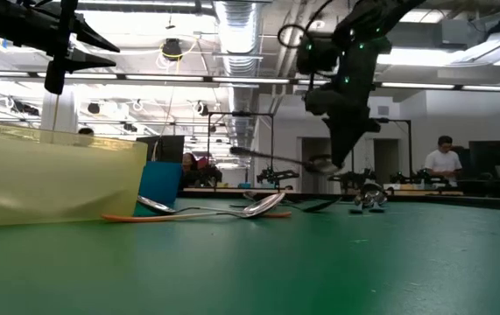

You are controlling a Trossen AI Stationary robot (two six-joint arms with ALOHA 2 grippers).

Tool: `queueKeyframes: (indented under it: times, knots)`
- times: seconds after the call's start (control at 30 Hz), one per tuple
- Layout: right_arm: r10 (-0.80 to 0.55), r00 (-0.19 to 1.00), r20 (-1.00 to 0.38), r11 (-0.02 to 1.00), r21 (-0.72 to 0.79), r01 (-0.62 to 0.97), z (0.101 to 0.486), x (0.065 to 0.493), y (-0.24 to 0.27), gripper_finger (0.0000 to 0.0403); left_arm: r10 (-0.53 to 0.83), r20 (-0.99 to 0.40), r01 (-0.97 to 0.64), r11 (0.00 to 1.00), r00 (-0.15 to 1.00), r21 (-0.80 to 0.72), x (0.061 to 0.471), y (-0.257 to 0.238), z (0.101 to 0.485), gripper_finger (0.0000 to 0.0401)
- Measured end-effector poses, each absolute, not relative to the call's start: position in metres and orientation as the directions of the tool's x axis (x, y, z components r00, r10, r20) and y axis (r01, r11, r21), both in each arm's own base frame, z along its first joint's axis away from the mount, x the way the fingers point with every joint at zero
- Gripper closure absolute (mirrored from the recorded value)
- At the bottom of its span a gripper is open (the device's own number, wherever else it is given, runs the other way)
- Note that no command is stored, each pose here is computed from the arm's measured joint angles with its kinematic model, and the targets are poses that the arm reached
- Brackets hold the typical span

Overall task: Sort silverware by color (type)
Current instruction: Put the black spoon into the dark blue bin

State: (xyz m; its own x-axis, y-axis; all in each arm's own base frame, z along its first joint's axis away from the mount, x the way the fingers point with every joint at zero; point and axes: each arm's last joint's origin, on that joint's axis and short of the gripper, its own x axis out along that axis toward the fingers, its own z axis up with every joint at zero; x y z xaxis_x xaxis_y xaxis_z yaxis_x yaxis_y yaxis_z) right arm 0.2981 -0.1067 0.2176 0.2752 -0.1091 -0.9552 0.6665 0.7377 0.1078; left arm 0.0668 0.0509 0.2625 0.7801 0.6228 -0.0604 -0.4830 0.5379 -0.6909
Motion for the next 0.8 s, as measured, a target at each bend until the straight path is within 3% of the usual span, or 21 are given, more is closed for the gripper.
queueKeyframes:
  times: [0.2, 0.37, 0.53, 0.8]
  knots:
    - [-0.172, 0.373, -0.912, 0.671, 0.168, 0.722, 0.226, 0.310, -0.094, 0.0401, 0.623, -0.060, -0.483, 0.538, 0.780, -0.691, 0.067, 0.051, 0.263, 0.0291]
    - [-0.212, 0.524, -0.825, 0.615, 0.304, 0.727, 0.232, 0.332, -0.079, 0.0402, 0.628, -0.060, -0.486, 0.534, 0.776, -0.691, 0.067, 0.051, 0.263, 0.0291]
    - [-0.243, 0.579, -0.779, 0.542, 0.386, 0.747, 0.233, 0.342, -0.067, 0.0402, 0.628, -0.060, -0.486, 0.534, 0.776, -0.691, 0.067, 0.051, 0.263, 0.0291]
    - [-0.324, 0.725, -0.607, 0.533, 0.516, 0.670, 0.267, 0.366, -0.061, 0.0402, 0.635, -0.060, -0.491, 0.530, 0.770, -0.691, 0.066, 0.051, 0.263, 0.0291]
